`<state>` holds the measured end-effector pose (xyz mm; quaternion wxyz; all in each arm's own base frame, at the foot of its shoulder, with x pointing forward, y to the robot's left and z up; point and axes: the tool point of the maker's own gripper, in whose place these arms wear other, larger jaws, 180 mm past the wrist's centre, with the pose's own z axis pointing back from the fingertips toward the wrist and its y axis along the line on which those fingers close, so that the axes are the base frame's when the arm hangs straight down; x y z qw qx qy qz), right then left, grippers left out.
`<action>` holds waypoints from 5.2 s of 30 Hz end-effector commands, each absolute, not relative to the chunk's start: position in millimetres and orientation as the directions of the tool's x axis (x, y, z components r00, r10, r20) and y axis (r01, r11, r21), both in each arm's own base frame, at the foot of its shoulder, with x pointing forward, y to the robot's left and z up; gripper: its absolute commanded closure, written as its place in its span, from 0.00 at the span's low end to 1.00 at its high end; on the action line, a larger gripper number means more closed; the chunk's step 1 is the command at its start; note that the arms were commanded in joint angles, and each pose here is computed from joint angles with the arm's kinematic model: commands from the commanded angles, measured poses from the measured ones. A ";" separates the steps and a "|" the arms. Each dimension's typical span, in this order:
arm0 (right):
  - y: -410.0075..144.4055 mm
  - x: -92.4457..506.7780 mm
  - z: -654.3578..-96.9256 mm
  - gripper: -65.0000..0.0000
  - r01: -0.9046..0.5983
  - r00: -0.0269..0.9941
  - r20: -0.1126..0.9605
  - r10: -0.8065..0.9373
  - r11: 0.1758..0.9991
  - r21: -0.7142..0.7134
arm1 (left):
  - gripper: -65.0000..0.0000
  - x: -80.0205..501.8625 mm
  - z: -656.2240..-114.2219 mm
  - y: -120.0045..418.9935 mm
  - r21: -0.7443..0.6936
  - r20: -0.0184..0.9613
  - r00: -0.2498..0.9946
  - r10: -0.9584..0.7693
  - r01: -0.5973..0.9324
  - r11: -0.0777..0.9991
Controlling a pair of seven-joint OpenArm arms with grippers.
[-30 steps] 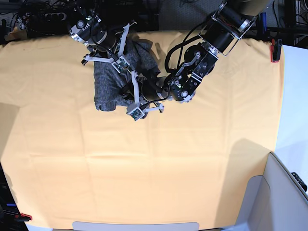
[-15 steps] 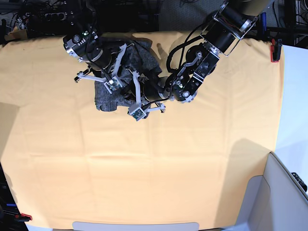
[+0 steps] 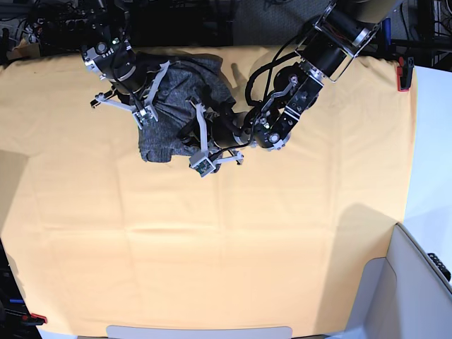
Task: Fold the T-shirt properly
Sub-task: 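Hold the bundle with both grippers and fold it over itself, then open both grippers and pull them away from the grey bundle, then grasp opposite sides of the grey bundle with both grippers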
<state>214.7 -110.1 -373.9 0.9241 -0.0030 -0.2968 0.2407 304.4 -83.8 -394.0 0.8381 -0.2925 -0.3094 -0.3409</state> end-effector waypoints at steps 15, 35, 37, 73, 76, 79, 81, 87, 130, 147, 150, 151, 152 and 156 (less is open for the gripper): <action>-139.0 142.7 -404.5 1.00 -0.496 0.781 0.356 0.514 0.856 -0.147 | 0.89 311.2 -422.1 -63.1 -0.267 0.671 0.620 -0.406 0.713 0.649; -180.5 129.6 -403.3 1.00 -0.382 0.852 0.327 0.409 0.912 -0.146 | 0.89 311.8 -421.6 -63.1 -0.266 0.672 0.619 -0.406 0.713 0.649; -161.9 127.8 -402.3 1.00 -0.366 0.863 0.366 0.348 0.931 -0.023 | 0.89 311.8 -421.6 -63.1 -0.266 0.672 0.619 -0.406 0.713 0.649; -82.5 336.3 -247.5 0.89 -0.323 0.594 0.801 -0.078 0.889 0.326 | 0.71 315.9 -290.3 -5.8 -0.197 0.872 0.460 -0.166 0.641 0.742; -78.4 353.4 -245.5 0.77 -0.335 0.596 0.800 -0.069 0.884 0.326 | 0.71 310.2 -291.7 13.0 -0.189 0.852 0.492 -0.177 0.606 0.773; -91.2 359.6 -251.8 0.73 -0.315 0.616 0.784 -0.071 0.891 0.328 | 0.71 304.8 -293.4 35.9 -0.178 0.834 0.522 -0.180 0.562 0.807; -106.4 364.6 -255.8 0.72 -0.288 0.623 0.777 -0.094 0.896 0.339 | 0.71 300.0 -297.0 52.0 -0.162 0.821 0.538 -0.190 0.539 0.826; -153.7 361.2 -282.6 0.51 -0.185 0.686 0.689 -0.233 0.860 0.475 | 0.71 278.5 -311.7 79.0 -0.150 0.782 0.589 -0.203 0.494 0.857; -93.6 336.9 -360.4 0.72 -0.355 0.793 0.598 -0.118 0.708 0.610 | 0.65 191.3 -373.5 59.2 -0.303 0.555 0.797 -0.236 0.459 0.835; -89.1 336.3 -364.5 0.78 -0.353 0.796 0.595 -0.106 0.718 0.600 | 0.59 192.2 -391.3 9.7 -0.590 0.403 0.893 -0.200 0.420 0.690; -88.9 336.4 -364.3 0.78 -0.353 0.796 0.595 -0.107 0.717 0.602 | 0.59 186.5 -403.2 7.9 -0.634 0.350 0.919 -0.181 0.375 0.677; -88.9 336.4 -364.3 0.78 -0.353 0.796 0.595 -0.107 0.717 0.602 | 0.59 184.8 -405.6 7.4 -0.643 0.338 0.924 -0.177 0.365 0.673; -88.9 336.4 -364.3 0.78 -0.353 0.796 0.595 -0.107 0.717 0.602 | 0.59 183.1 -407.6 6.6 -0.655 0.327 0.929 -0.172 0.354 0.668; -88.3 336.4 -364.3 0.78 -0.353 0.796 0.595 -0.108 0.716 0.603 | 0.59 178.9 -404.4 -2.5 -0.709 0.310 0.939 -0.150 0.333 0.622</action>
